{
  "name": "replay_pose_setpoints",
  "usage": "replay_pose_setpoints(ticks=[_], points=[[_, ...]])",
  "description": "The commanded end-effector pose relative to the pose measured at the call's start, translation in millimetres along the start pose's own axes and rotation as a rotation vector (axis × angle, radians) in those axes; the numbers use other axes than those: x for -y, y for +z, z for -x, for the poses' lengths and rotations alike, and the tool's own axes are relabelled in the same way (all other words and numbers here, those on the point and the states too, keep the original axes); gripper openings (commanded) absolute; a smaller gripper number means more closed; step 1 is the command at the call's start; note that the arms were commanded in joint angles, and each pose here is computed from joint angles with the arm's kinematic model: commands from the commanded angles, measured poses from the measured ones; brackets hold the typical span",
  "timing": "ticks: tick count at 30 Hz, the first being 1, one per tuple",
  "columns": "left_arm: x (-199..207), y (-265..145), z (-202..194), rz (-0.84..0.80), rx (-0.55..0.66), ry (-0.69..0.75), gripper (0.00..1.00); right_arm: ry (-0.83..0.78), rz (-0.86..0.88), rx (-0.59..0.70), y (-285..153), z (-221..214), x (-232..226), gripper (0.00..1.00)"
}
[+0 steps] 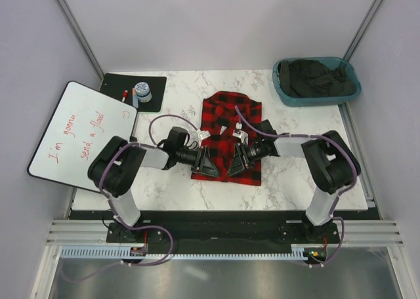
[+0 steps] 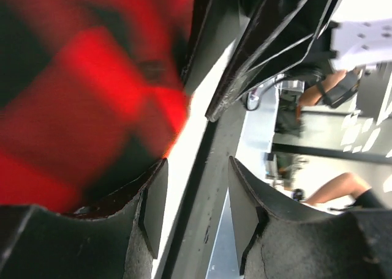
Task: Fold and stack the long sleeve shirts
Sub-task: Fold the shirt
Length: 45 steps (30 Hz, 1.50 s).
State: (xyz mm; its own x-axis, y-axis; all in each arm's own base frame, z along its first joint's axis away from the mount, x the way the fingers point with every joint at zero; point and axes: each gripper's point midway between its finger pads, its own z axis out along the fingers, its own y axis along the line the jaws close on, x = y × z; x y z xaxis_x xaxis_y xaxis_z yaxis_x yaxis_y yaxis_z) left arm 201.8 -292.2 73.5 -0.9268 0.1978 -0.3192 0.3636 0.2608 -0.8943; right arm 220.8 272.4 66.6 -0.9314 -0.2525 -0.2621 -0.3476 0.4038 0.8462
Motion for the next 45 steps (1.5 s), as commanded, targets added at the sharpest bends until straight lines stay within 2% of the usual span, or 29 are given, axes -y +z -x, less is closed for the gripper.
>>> replay_pose_setpoints(ticks=[1, 3, 7, 9, 11, 14, 17, 18, 20, 21, 23, 24, 26, 27, 28, 29, 32, 36, 41, 45], points=[[-32.9, 3.6, -1.9, 0.043, 0.020, -0.131, 0.51, 0.110, 0.037, -0.071, 12.0, -25.8, 32.7, 0.35], [-60.9, -4.1, -9.1, 0.109, 0.037, -0.197, 0.50, 0.152, 0.006, -0.088, 10.6, -37.8, 58.1, 0.34], [-88.1, -18.0, -17.8, 0.175, 0.062, -0.265, 0.50, 0.234, -0.064, -0.132, 0.4, -56.6, 90.2, 0.32], [-84.7, -22.9, -16.4, 0.159, 0.062, -0.258, 0.50, 0.229, -0.069, -0.128, -6.5, -54.0, 91.5, 0.32], [-60.2, -29.1, -12.6, 0.105, 0.048, -0.200, 0.50, 0.180, -0.031, -0.132, -16.0, -46.2, 67.6, 0.32], [-15.7, -45.5, -2.8, 0.068, 0.047, -0.024, 0.51, 0.029, 0.010, -0.077, -33.6, -21.6, 23.0, 0.33], [16.9, -67.6, 9.9, 0.157, 0.070, 0.251, 0.53, -0.087, 0.001, -0.012, -50.0, 5.3, -6.6, 0.34], [19.8, -69.8, 8.7, 0.207, 0.041, 0.438, 0.53, -0.114, -0.009, 0.002, -53.1, 12.8, -10.7, 0.34], [13.2, -85.1, 12.0, 0.420, 0.036, 0.654, 0.53, -0.179, -0.043, 0.046, -56.0, 37.2, -16.7, 0.36], [11.4, -78.4, 5.2, 0.475, -0.029, 0.834, 0.53, -0.198, -0.082, 0.058, -54.6, 45.5, -11.9, 0.36], [-9.9, -85.7, -4.5, 0.647, -0.098, 0.998, 0.53, -0.229, -0.097, 0.083, -47.8, 68.8, -8.9, 0.36], [3.8, -71.5, -7.5, 0.637, -0.116, 1.175, 0.52, -0.231, -0.110, 0.079, -40.8, 74.0, -7.0, 0.36], [-7.9, -70.5, -13.7, 0.741, -0.155, 1.290, 0.53, -0.239, -0.113, 0.084, -29.8, 91.7, -0.5, 0.36], [3.1, -52.0, -19.5, 0.707, -0.171, 1.409, 0.53, -0.238, -0.118, 0.082, -24.5, 96.4, 1.0, 0.35], [-1.5, -46.4, -26.4, 0.715, -0.196, 1.455, 0.65, -0.214, -0.117, 0.070, -16.9, 98.9, 10.0, 0.35], [-3.7, -47.3, -21.6, 0.784, -0.194, 1.497, 0.66, -0.220, -0.117, 0.079, -14.5, 106.8, 9.9, 0.34], [5.2, -12.5, -22.5, 0.789, -0.157, 1.689, 0.67, -0.216, -0.152, 0.064, -0.5, 114.0, 35.4, 0.35], [4.3, 1.1, -16.7, 0.801, -0.128, 1.700, 0.68, -0.214, -0.188, 0.022, 10.2, 104.7, 65.3, 0.35], [-4.9, 16.4, -32.6, 0.768, -0.161, 1.819, 0.69, -0.167, -0.190, -0.043, 24.9, 81.9, 96.4, 0.34], [-17.8, 28.7, -29.9, 0.783, -0.176, 1.880, 0.69, -0.140, -0.177, -0.062, 29.1, 72.7, 102.1, 0.33]])
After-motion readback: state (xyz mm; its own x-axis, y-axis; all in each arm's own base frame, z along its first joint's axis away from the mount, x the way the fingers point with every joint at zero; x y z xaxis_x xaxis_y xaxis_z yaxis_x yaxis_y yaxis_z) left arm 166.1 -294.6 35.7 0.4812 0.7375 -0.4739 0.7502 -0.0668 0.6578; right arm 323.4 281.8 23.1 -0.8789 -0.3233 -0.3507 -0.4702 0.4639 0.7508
